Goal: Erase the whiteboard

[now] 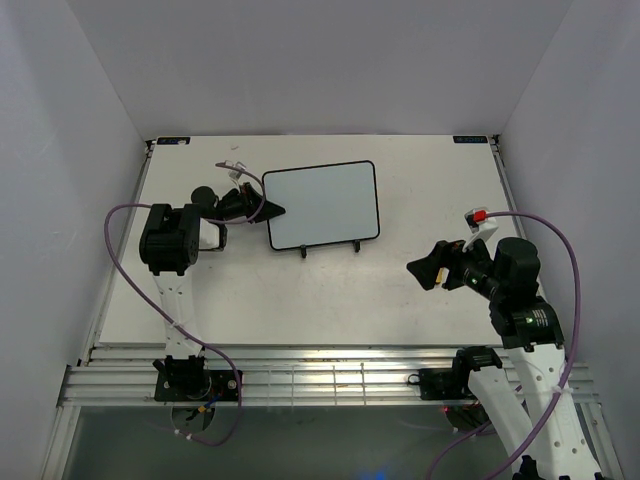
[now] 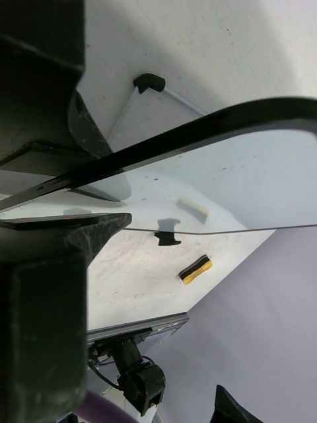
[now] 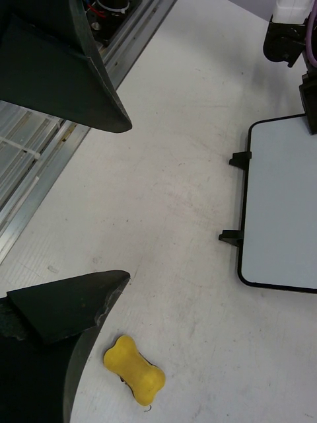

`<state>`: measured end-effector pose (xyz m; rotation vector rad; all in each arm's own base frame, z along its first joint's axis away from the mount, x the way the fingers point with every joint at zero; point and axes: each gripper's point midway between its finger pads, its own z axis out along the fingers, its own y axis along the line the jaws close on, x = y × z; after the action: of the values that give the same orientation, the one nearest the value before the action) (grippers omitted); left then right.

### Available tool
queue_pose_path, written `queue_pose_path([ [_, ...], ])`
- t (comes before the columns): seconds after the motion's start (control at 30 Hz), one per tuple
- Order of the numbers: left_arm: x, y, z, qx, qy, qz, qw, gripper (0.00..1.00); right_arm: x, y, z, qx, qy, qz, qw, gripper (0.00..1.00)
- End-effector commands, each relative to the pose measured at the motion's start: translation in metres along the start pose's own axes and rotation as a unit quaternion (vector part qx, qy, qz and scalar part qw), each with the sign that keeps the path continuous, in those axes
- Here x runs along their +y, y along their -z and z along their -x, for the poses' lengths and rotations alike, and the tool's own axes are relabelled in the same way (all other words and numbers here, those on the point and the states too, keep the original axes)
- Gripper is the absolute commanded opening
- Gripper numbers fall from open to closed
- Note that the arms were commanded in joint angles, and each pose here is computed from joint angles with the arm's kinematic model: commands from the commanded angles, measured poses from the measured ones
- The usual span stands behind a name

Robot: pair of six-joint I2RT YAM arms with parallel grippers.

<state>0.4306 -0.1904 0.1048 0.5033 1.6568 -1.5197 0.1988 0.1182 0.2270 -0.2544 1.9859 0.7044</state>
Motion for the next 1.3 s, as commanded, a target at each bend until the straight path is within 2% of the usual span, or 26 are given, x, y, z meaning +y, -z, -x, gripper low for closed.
queue_pose_path([
  [0.0,-0.021,0.001,0.026,-0.042,-0.177,-0.035,0.983,0.36,0.003,-0.002,0.006,-0.015,0.010,0.011,1.000,0.90],
  [0.13,-0.021,0.001,0.028,-0.046,-0.175,-0.033,0.983,0.42,0.004,-0.003,0.006,-0.016,0.007,0.016,1.000,0.90],
  [0.23,-0.023,0.001,0.030,-0.050,-0.180,-0.030,0.982,0.62,0.003,-0.003,0.006,-0.016,0.007,0.014,1.000,0.90],
  [0.27,-0.023,0.002,0.030,-0.050,-0.179,-0.030,0.982,0.75,0.003,-0.003,0.006,-0.015,0.007,0.014,1.000,0.90],
  [0.33,-0.024,0.001,0.031,-0.052,-0.180,-0.029,0.982,0.84,0.003,-0.002,0.007,-0.016,0.009,0.013,1.000,0.90],
  [0.37,-0.025,0.001,0.031,-0.052,-0.181,-0.029,0.982,0.96,0.003,-0.002,0.007,-0.016,0.008,0.012,1.000,0.90],
  [0.4,-0.026,0.001,0.032,-0.052,-0.183,-0.029,0.981,0.98,0.003,-0.001,0.007,-0.017,0.009,0.011,1.000,0.90],
  [0.6,-0.020,0.011,0.042,-0.073,-0.170,-0.008,0.983,0.98,0.003,-0.002,0.008,-0.017,0.012,0.011,1.000,0.90],
  [0.7,-0.013,0.037,0.063,-0.099,-0.165,0.023,0.981,0.98,0.002,-0.002,0.009,-0.017,0.011,0.009,1.000,0.90],
  [0.93,-0.034,0.069,0.105,-0.127,-0.199,0.044,0.971,0.98,-0.001,-0.004,0.010,-0.019,0.006,0.002,1.000,0.90],
  [1.03,-0.042,0.081,0.122,-0.158,-0.205,0.066,0.964,0.98,-0.004,-0.008,0.008,-0.019,-0.003,-0.004,1.000,0.90],
  [1.1,-0.049,0.087,0.137,-0.188,-0.188,0.083,0.960,0.98,-0.011,-0.011,0.006,-0.018,-0.011,-0.017,1.000,0.90],
  [1.13,-0.046,0.096,0.146,-0.220,-0.169,0.104,0.955,0.98,-0.019,-0.012,0.007,-0.022,-0.023,-0.040,0.999,0.90],
  [1.27,-0.053,0.112,0.161,-0.271,-0.088,0.138,0.948,0.98,-0.040,-0.018,0.002,-0.031,-0.064,-0.095,0.993,0.90],
])
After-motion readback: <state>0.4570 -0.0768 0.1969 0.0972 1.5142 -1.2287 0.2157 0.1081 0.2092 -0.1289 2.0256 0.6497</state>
